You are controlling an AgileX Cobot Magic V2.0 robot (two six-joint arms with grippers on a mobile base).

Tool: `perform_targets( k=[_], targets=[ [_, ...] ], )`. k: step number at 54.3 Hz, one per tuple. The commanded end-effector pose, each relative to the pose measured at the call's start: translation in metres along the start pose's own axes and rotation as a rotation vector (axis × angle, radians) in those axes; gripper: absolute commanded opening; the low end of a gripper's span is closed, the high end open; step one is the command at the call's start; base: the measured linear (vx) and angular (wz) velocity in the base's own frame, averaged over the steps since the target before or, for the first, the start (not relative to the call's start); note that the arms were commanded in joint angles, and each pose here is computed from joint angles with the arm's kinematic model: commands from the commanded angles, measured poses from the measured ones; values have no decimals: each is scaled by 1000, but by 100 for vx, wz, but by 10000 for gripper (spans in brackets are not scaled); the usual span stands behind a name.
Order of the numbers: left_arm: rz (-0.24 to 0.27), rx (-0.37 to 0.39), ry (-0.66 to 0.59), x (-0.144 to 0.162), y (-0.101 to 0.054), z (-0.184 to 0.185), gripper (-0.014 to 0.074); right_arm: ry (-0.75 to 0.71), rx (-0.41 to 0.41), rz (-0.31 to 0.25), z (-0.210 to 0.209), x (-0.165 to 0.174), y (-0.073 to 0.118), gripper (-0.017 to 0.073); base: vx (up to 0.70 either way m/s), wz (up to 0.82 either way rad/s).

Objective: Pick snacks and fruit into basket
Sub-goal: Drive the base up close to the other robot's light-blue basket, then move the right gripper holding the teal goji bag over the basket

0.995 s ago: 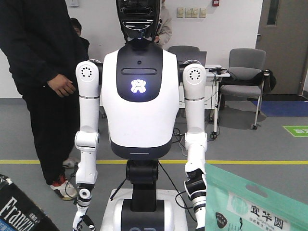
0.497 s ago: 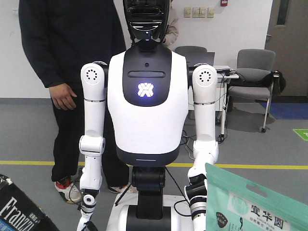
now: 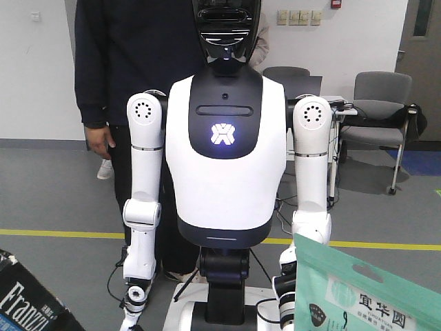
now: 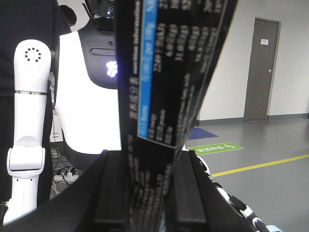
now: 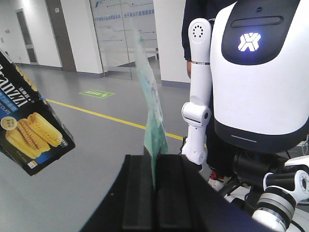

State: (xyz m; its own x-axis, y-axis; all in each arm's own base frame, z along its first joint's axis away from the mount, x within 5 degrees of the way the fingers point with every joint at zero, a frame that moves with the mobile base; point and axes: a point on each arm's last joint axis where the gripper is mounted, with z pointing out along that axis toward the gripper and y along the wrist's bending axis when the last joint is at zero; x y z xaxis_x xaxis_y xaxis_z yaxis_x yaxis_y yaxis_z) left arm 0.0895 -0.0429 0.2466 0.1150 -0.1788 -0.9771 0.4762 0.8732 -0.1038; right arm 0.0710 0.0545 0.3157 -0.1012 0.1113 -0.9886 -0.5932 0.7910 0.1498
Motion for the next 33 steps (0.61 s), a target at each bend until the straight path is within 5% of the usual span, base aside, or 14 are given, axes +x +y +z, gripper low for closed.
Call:
perform_targets(
  k=[1,33],
  targets=[
    [-32,43,-100,-15,-4,2,0,-42,27,-7,-1,-12,-1,-8,5,3],
    [-32,43,-100,-15,-4,2,0,-42,27,-7,-1,-12,-1,-8,1,0]
  ],
)
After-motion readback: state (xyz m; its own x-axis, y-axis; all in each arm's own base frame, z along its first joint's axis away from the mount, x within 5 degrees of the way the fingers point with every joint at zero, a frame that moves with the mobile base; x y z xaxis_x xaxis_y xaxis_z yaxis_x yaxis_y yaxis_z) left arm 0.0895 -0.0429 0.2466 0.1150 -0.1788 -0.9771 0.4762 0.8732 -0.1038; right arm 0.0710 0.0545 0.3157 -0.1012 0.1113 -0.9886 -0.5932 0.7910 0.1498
